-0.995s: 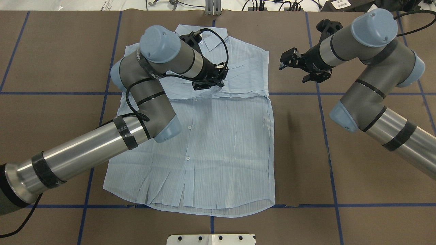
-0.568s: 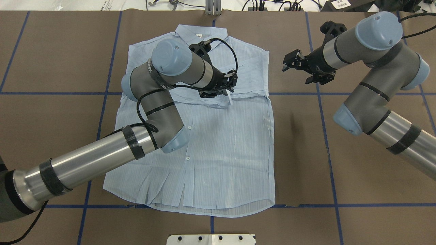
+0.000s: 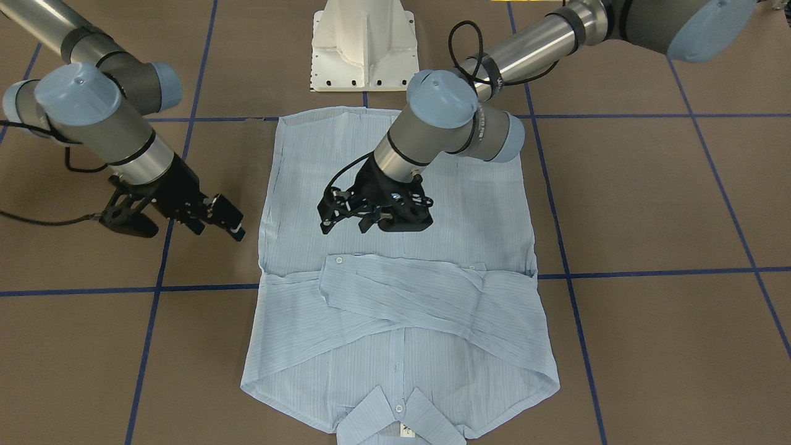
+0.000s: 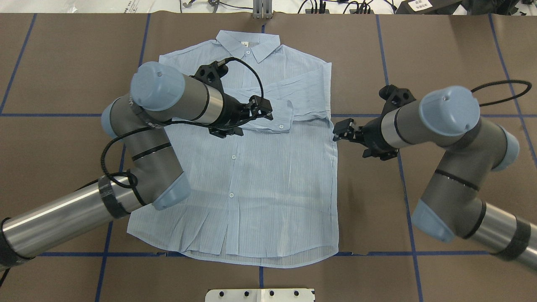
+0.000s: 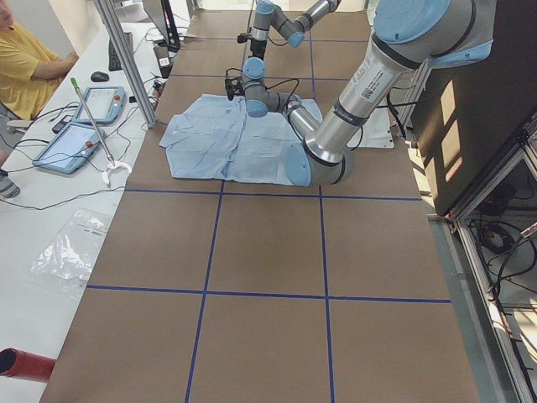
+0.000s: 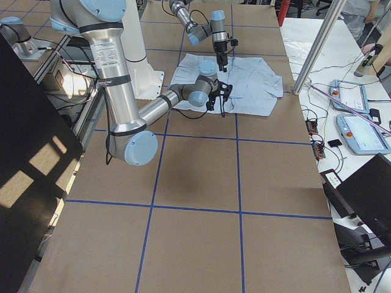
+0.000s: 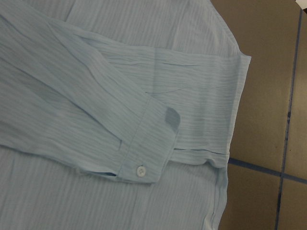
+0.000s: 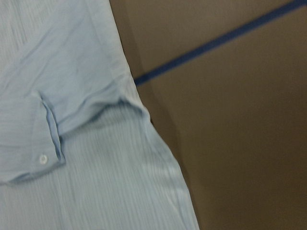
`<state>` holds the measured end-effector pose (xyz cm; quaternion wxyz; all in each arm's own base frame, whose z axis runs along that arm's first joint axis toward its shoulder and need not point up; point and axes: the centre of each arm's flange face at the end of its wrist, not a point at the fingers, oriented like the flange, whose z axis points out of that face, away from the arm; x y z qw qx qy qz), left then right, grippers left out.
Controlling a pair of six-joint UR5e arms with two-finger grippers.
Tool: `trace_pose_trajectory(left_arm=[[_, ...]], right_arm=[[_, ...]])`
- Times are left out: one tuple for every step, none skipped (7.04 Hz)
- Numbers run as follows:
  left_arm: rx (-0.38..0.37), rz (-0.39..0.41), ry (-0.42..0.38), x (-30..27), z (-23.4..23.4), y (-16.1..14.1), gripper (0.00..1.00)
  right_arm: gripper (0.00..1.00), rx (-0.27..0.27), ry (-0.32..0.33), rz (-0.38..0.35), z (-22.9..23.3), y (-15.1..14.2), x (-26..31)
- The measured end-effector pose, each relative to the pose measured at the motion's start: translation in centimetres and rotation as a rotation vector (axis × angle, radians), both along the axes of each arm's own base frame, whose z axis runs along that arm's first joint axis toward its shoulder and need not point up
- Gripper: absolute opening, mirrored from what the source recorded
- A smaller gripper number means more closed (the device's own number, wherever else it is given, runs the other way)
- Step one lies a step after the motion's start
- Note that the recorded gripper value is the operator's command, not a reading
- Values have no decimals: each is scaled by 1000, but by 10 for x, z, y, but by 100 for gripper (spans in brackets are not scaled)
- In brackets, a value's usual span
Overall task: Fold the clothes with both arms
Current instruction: 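Fold the sleeve across with the left gripper while the right gripper moves aside, then release the sleeve and move both grippers to the hem corners nearest the robot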
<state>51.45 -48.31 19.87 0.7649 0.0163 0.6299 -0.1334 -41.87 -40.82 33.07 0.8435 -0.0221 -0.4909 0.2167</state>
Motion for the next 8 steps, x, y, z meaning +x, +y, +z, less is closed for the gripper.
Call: trace_pose_trajectory(left_arm=[[32, 9, -12, -19, 18, 8, 99], [58, 11, -27, -36, 35, 14, 99], [74, 10, -37, -46, 44, 15, 99], [80, 9, -41, -50, 48, 16, 99], [82, 8, -44, -52, 50, 16, 99], [81, 7, -46, -52, 52, 16, 99], [81, 6, -47, -52, 53, 16, 99], [80, 6, -48, -52, 53, 16, 99]], right_arm=[[96, -52, 57, 1, -18, 53, -25], [95, -93, 101, 17, -30, 104, -46], [94, -121, 126, 40, -31, 145, -65], [93, -131, 145, 62, -26, 176, -79], [92, -136, 162, 78, -19, 194, -89], [91, -138, 179, 85, -11, 200, -96], [88, -139, 192, 87, -5, 202, -100], [76, -140, 202, 88, -1, 203, -102]])
